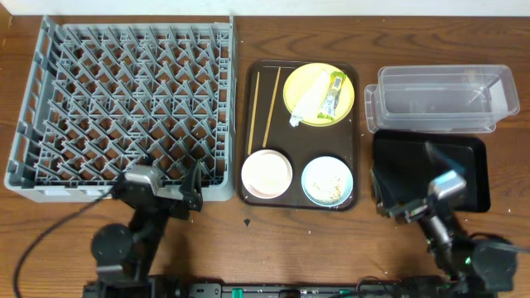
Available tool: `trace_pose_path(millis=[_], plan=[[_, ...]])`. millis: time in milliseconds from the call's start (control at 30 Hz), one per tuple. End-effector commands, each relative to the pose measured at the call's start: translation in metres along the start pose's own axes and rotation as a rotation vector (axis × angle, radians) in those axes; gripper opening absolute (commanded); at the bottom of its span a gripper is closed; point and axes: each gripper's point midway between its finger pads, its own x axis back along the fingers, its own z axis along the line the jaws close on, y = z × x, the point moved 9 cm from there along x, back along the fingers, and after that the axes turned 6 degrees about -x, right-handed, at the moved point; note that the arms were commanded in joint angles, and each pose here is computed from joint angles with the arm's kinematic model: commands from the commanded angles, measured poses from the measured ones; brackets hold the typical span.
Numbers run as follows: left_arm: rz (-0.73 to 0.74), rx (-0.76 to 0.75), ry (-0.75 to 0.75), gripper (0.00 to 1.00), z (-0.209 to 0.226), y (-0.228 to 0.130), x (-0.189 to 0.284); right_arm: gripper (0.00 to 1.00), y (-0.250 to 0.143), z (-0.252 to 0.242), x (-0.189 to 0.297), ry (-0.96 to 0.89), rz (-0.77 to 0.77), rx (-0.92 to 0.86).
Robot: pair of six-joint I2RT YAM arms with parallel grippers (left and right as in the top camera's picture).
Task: Sort waste into correct bins and load items into the dishwasher
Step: 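Reach the right gripper to the white tissue on the yellow plate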
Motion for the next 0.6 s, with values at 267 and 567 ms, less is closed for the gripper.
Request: trace_pose_path(millis=[267, 567], plan=[[0.401, 0.153, -0.04, 0.95, -0.005, 0.08, -0.019, 0.99, 0.05, -0.014, -0.075, 0.105, 0.451, -0.258], [0.48, 0.193, -0.062, 0.95, -0.006, 0.081, -0.021, 0.99, 0.042, -0.021, -0.12, 0.21, 0.575, -0.498]])
